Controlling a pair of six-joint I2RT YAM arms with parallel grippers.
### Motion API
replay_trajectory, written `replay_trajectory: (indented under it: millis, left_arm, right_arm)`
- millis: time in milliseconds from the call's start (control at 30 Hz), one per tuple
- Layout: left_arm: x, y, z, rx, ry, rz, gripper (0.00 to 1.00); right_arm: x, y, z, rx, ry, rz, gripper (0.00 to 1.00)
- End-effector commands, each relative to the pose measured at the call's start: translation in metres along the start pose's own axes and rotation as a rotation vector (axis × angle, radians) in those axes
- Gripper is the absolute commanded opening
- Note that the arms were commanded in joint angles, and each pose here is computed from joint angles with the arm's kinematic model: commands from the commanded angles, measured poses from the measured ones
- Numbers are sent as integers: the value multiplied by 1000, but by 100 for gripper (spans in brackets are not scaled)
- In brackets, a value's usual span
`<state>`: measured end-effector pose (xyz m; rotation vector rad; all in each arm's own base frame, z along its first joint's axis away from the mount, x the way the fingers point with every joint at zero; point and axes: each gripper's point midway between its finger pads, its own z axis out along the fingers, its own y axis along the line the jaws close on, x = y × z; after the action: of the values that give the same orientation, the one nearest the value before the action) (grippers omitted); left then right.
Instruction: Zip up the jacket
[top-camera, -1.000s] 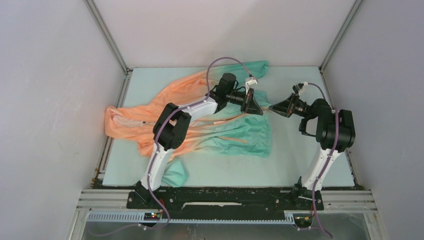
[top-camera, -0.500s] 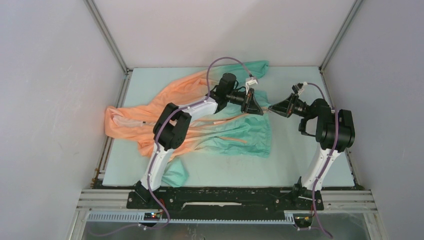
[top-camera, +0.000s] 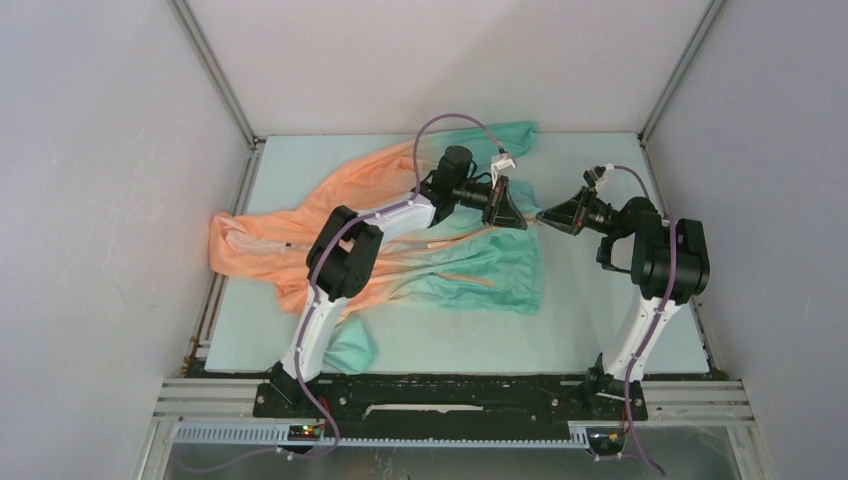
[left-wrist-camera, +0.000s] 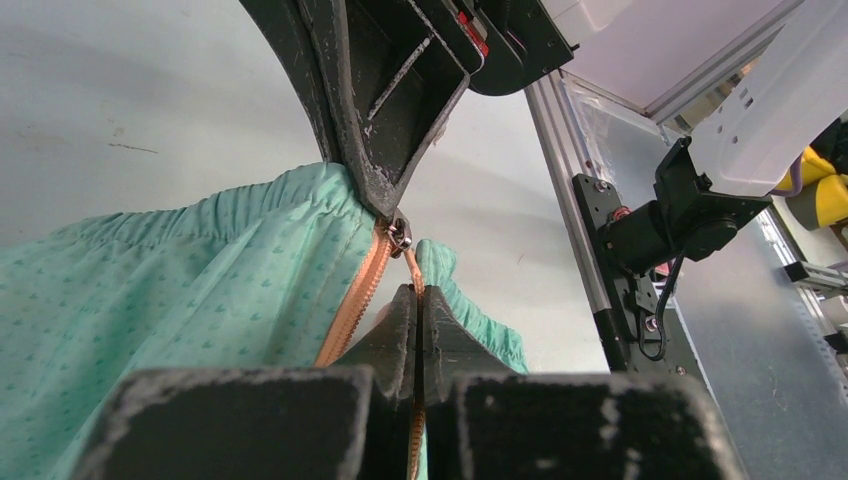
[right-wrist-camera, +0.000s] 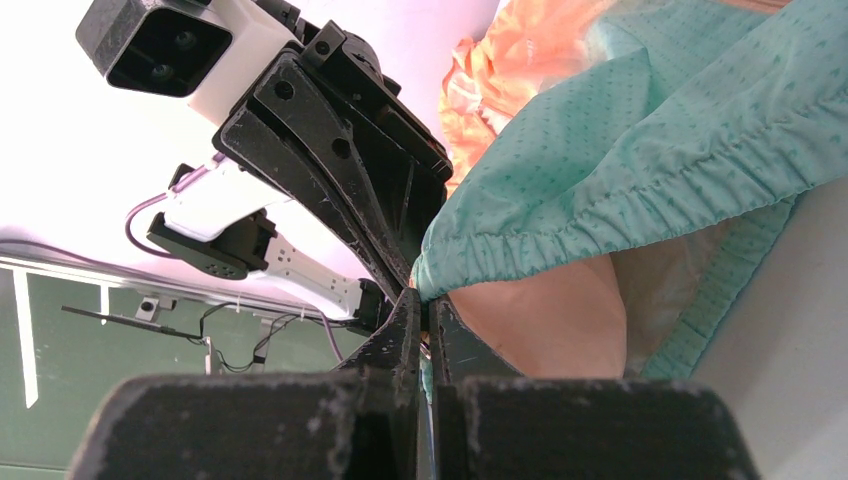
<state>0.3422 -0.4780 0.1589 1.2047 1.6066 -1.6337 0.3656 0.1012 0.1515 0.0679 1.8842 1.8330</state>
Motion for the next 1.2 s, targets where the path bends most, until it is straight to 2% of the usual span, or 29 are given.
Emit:
replay_trajectory:
  millis: [0,1167]
  left_arm:
    - [-19,-13,-1,34,-24,65,0]
    - [-33,-5,1,48,-57,18,0]
  right_arm:
    - [-1,12,0,-20,12,-118,0]
    - [5,15,6,-27,34,-130,0]
